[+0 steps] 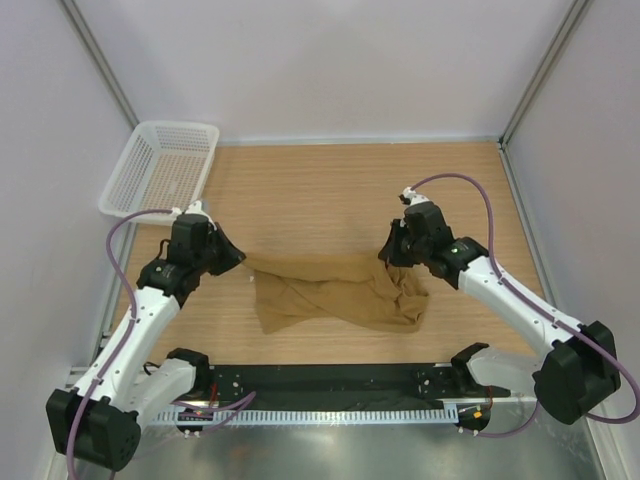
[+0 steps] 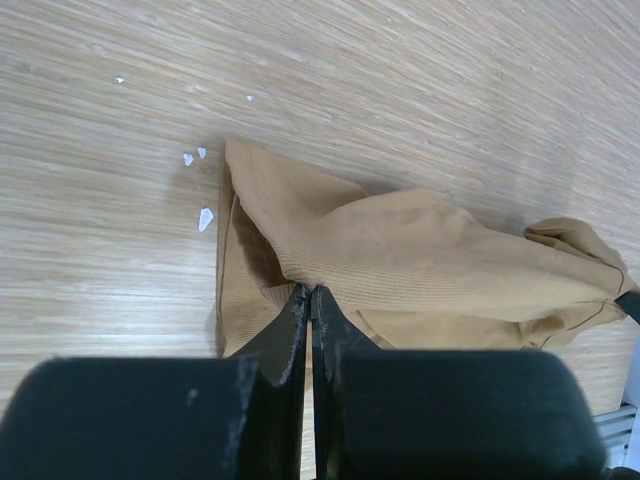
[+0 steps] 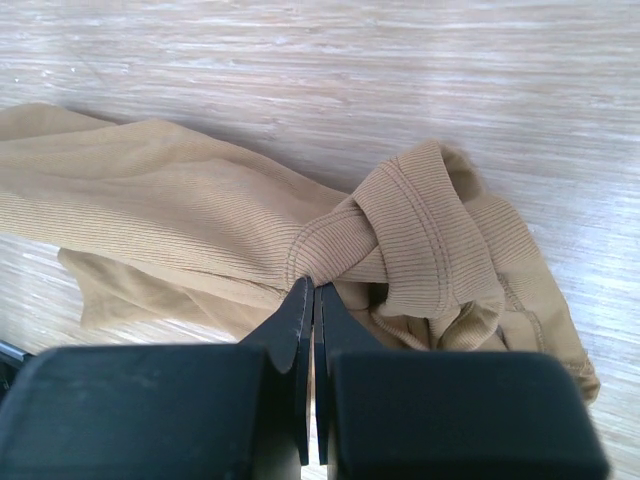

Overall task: Fold and stack the tank tops
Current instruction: Flatten the tank top out

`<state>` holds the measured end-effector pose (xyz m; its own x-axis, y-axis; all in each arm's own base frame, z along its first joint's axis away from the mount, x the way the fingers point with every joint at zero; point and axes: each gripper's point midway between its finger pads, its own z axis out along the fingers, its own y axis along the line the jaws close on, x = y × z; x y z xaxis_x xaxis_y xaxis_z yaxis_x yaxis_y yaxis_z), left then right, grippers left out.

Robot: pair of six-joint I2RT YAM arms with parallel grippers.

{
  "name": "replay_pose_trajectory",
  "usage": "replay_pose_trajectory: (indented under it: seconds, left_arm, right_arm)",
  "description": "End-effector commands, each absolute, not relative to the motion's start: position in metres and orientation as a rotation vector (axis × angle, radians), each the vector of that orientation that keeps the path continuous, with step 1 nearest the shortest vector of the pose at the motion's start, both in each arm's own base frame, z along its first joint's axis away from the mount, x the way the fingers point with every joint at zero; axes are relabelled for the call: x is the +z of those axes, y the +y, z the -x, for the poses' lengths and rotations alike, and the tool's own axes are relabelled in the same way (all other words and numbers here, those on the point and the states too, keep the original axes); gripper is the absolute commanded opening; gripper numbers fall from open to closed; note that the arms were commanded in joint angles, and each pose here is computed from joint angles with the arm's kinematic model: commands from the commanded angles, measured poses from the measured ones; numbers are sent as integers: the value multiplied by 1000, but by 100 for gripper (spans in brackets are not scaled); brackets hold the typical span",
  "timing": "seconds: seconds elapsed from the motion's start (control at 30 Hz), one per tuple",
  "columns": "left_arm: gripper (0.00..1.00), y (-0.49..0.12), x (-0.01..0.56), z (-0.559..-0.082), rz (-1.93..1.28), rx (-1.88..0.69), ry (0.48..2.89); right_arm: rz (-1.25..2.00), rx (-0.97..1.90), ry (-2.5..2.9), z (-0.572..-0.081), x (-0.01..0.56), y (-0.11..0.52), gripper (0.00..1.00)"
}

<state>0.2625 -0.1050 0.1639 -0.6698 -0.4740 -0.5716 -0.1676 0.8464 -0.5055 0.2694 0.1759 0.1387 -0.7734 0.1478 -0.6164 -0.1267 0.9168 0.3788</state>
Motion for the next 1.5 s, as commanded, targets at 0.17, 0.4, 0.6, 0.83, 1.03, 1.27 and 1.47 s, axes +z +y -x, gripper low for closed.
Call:
replay_pose_trajectory:
  seconds: [0.17, 0.4, 0.6, 0.83, 1.03, 1.27, 1.47]
  left_arm:
    - [0, -106, 195, -276, 444, -554, 2220]
    - [0, -110, 222, -296, 428, -555, 2189]
    - [0, -122, 183, -302, 448, -589, 2288]
    - [0, -126, 130, -297, 513, -616, 2331]
    - [0, -123, 103, -292, 537, -593, 2360]
    - [0, -122, 98, -286, 524, -606, 2349]
    - [0, -120, 109, -283, 508, -597, 2336]
  right_arm:
    - [22, 531, 2303, -290, 174, 182, 2]
    - [54, 511, 2292, -307, 191, 188, 2]
    - [47, 524, 2346, -297, 169, 189, 2]
    - [21, 544, 2461, -276, 112, 187, 2]
    - [42, 564, 2543, -270, 69, 193, 4]
    - [73, 675, 2534, -262, 59, 204, 23]
    - [81, 825, 2510, -247, 68, 217, 37]
